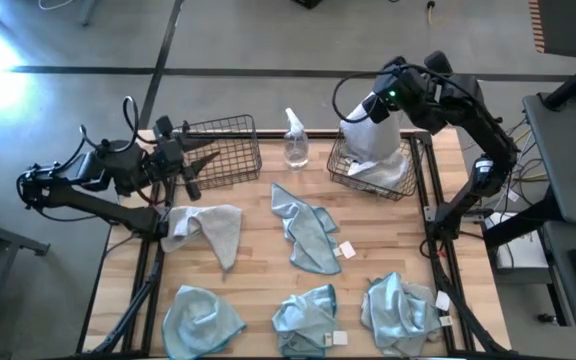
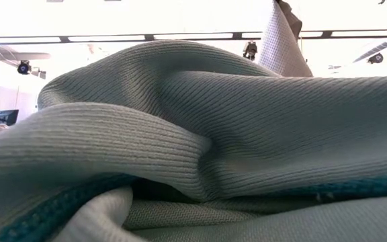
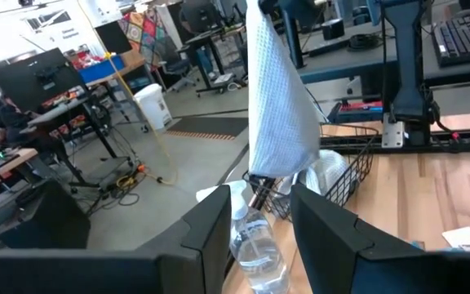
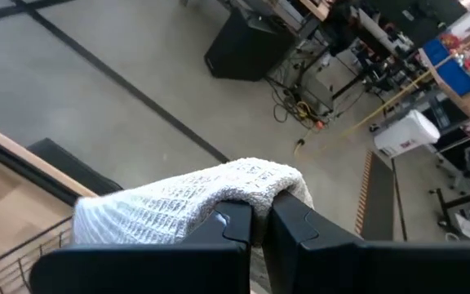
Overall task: Sort microfiber towel by color & place in baskets
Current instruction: Put the gray microfiber towel into the right black wire basket
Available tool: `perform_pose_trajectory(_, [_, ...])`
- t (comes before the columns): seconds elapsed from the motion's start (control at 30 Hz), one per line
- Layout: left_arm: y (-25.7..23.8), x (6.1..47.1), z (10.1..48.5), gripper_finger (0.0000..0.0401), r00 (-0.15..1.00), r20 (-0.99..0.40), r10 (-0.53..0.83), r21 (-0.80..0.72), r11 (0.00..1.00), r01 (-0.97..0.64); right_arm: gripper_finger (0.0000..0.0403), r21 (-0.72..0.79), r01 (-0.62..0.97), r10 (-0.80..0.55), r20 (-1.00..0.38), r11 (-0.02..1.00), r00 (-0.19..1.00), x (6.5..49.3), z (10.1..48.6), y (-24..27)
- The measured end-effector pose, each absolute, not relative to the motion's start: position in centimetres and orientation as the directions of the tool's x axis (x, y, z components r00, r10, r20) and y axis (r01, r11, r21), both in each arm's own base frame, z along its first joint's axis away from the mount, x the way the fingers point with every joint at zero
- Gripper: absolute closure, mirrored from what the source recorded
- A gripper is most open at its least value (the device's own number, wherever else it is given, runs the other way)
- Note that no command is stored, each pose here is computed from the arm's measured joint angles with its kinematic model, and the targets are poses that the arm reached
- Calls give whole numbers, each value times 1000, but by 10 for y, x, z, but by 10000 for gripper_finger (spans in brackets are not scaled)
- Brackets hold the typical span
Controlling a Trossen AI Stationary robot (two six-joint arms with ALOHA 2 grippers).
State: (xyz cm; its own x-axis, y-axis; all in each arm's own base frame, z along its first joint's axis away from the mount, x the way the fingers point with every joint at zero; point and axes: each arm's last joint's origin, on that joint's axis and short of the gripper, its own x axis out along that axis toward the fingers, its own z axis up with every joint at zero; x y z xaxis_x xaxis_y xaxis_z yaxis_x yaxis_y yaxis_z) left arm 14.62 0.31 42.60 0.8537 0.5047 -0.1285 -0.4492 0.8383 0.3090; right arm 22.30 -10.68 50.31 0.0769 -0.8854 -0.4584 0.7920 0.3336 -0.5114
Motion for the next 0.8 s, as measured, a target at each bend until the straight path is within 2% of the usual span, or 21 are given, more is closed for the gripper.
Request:
perform_pose_trajectory(0.3, [3,146,428,287,854,-126,504,307,839,-450,394,-580,713,-847,-530,393,36,228,477,-112])
perform_pose_trajectory(0.8, [3,146,428,287,854,-127,504,303,840,-451,394,-445,737,-680,-733,510,28,203,425,-102])
